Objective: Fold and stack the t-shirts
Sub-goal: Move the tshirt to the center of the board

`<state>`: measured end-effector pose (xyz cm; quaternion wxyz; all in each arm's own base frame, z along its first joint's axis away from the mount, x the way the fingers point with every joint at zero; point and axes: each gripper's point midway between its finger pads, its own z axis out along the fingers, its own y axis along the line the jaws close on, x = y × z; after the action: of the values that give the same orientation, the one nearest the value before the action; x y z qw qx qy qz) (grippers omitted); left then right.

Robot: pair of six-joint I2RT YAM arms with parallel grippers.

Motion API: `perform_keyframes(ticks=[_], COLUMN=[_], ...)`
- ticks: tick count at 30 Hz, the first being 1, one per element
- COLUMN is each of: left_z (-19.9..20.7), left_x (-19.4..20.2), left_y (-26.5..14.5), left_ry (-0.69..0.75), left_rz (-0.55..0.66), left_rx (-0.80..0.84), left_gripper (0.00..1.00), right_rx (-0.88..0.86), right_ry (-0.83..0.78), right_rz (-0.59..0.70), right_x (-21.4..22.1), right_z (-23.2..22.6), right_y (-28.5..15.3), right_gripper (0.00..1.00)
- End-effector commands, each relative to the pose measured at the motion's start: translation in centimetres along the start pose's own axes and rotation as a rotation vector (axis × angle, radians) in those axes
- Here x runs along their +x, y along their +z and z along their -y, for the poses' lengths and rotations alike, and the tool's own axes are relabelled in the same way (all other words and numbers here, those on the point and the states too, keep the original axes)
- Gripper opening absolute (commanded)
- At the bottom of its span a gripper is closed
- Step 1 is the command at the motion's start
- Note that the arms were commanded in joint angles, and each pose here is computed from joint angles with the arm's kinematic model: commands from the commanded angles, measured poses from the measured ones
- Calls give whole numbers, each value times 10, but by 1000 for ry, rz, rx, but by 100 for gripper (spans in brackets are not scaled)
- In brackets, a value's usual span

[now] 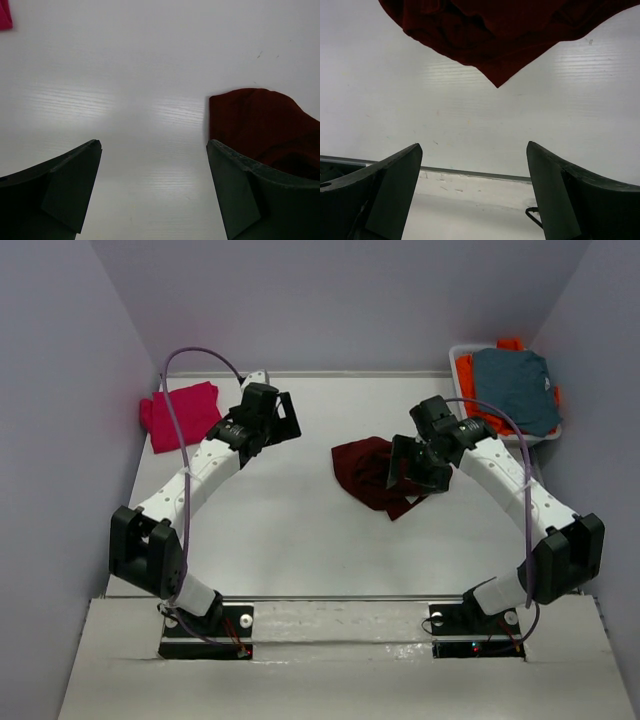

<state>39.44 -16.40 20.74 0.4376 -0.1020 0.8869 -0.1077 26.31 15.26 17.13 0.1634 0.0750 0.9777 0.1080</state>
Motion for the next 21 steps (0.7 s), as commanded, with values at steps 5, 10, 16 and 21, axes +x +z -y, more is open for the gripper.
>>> perform_keyframes(ticks=[5,10,16,21], left_z=[6,-3,-4,-2], left_x=[-19,-11,-8,-13], left_y=[-4,-10,-11,-12], left_ry=[10,6,5,13], left_rz=[43,47,39,46], left_rx=[15,3,7,10], left_gripper=[99,99,99,99], right_rx=[20,21,20,10], right_ry=[6,34,65,74], right_rz=[-11,-90,-118,-130], right_x=[-22,4,8,9], right_z=[-12,-4,-6,-8], right_y=[21,57,77,91], right_gripper=[86,57,50,55])
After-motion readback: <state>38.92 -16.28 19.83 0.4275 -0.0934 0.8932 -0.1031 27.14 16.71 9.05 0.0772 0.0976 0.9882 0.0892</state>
